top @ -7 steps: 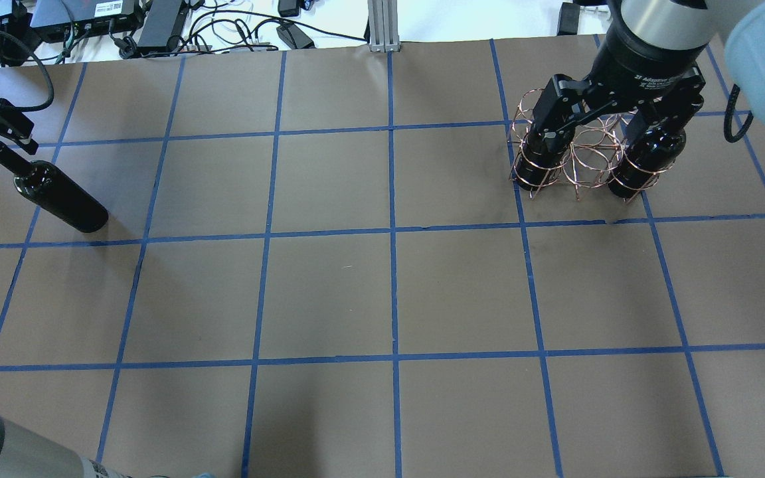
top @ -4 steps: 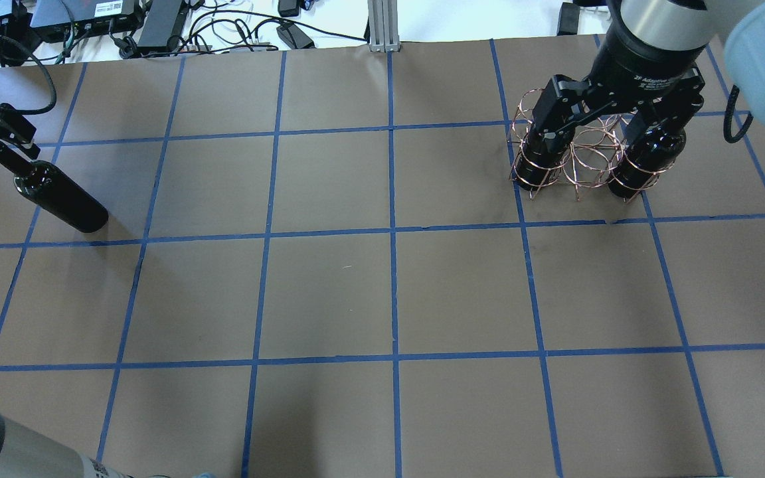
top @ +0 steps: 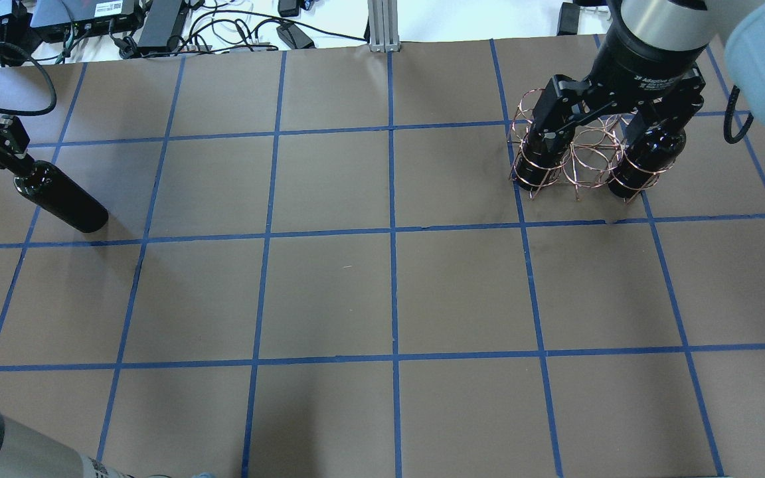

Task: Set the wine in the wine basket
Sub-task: 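Lift the bottle by its neck and swing it upright toward the table center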

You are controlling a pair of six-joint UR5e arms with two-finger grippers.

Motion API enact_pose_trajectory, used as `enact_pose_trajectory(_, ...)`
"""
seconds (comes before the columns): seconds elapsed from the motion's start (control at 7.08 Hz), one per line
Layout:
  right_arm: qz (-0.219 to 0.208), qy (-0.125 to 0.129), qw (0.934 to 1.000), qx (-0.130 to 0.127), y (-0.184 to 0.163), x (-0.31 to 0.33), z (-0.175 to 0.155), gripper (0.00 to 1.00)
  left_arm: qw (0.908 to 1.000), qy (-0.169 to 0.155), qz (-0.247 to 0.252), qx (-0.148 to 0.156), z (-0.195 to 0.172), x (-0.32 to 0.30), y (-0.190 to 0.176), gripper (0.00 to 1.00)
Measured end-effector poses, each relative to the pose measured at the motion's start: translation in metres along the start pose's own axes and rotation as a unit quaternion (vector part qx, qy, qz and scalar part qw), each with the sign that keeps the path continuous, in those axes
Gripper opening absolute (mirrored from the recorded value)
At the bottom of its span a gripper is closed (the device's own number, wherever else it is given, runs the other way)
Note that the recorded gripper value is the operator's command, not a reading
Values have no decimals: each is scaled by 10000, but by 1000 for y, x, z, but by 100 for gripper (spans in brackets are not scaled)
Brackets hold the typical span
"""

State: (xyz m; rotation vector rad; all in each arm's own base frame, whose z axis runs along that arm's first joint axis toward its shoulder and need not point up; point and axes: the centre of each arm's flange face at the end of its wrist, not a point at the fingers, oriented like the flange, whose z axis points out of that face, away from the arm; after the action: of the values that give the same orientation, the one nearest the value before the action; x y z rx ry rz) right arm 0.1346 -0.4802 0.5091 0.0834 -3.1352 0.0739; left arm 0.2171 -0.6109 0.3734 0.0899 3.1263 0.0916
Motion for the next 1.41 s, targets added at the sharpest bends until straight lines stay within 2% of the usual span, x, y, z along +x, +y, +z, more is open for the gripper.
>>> enact_pose_trajectory(0.42, 6, 5, 10000, -6, 0, 0, 0, 100, 9999, -139, 6, -94, -5, -2, 4, 0)
enact_pose_trajectory(0.85, -7, 5, 10000, -20, 0, 0, 1, 100, 9996, -204, -155, 94, -36, 16, 9, 0)
enact_pose_trajectory(1.13, -6, 6, 10000, -42, 1, 1, 3, 100, 9982, -170, -474, 336, -60, 62, 3, 0)
enact_pose_trajectory(1.41, -5, 10, 10000, -63, 1, 1, 4, 100, 9969, -182, -582, 503, -80, 127, -3, 0)
